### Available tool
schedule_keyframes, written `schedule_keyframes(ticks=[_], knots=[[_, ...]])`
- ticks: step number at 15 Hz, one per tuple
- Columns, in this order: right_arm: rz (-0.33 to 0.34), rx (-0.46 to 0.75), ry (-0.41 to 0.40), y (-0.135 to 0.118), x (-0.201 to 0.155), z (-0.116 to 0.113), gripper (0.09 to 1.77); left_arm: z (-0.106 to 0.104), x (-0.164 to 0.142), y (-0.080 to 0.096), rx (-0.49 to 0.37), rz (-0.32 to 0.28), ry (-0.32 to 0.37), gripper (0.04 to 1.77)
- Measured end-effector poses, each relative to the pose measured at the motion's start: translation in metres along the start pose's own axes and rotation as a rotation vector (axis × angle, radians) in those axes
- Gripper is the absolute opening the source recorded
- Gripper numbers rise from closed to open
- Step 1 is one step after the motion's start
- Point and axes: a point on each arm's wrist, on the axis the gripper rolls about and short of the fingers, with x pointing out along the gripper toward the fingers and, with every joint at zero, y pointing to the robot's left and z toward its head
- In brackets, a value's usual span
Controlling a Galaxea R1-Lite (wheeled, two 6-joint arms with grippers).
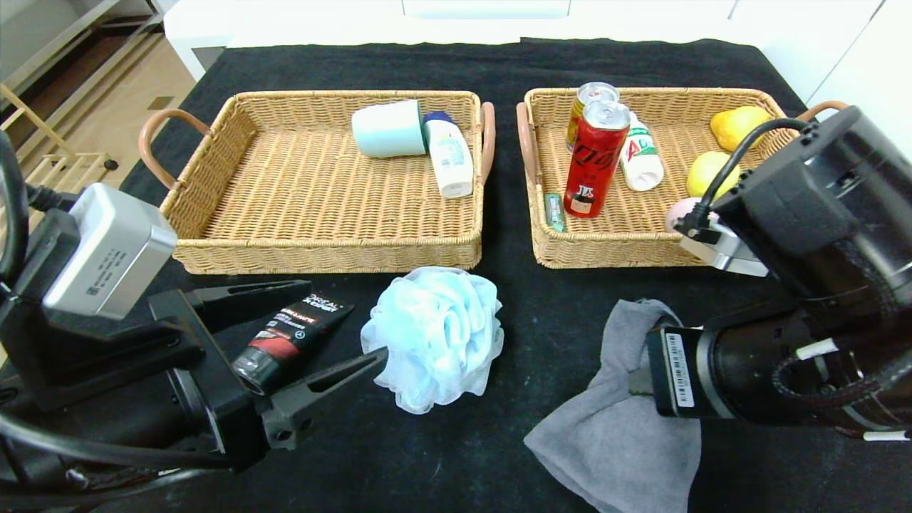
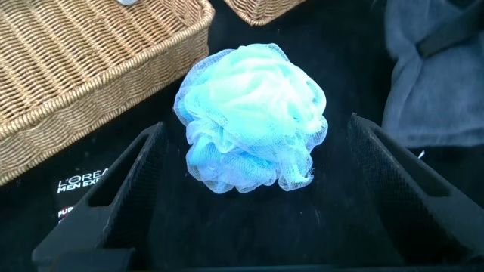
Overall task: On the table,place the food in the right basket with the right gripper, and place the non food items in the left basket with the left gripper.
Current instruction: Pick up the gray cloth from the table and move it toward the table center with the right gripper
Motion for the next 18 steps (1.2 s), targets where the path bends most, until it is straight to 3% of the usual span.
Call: schedule_keyframes(ticks=[6, 15, 16, 18], knots=[[0.027, -0.062, 0.039, 0.041, 0.028, -0.002, 0.33, 0.0, 0.0, 0.003, 0.0, 0.018, 0.0, 1.72], [0.001, -0.03, 0.063, 0.063, 0.064, 0.002, 0.33, 0.001, -0.001, 0.004, 0.0, 0.021, -0.002, 1.72], [-0.002, -0.031, 0.064, 0.063, 0.066, 0.002, 0.35, 0.001, -0.001, 0.004, 0.0, 0.021, -0.003, 1.72], [-0.006, -0.031, 0.066, 0.064, 0.068, 0.002, 0.66, 0.001, -0.001, 0.004, 0.0, 0.021, -0.003, 1.72]])
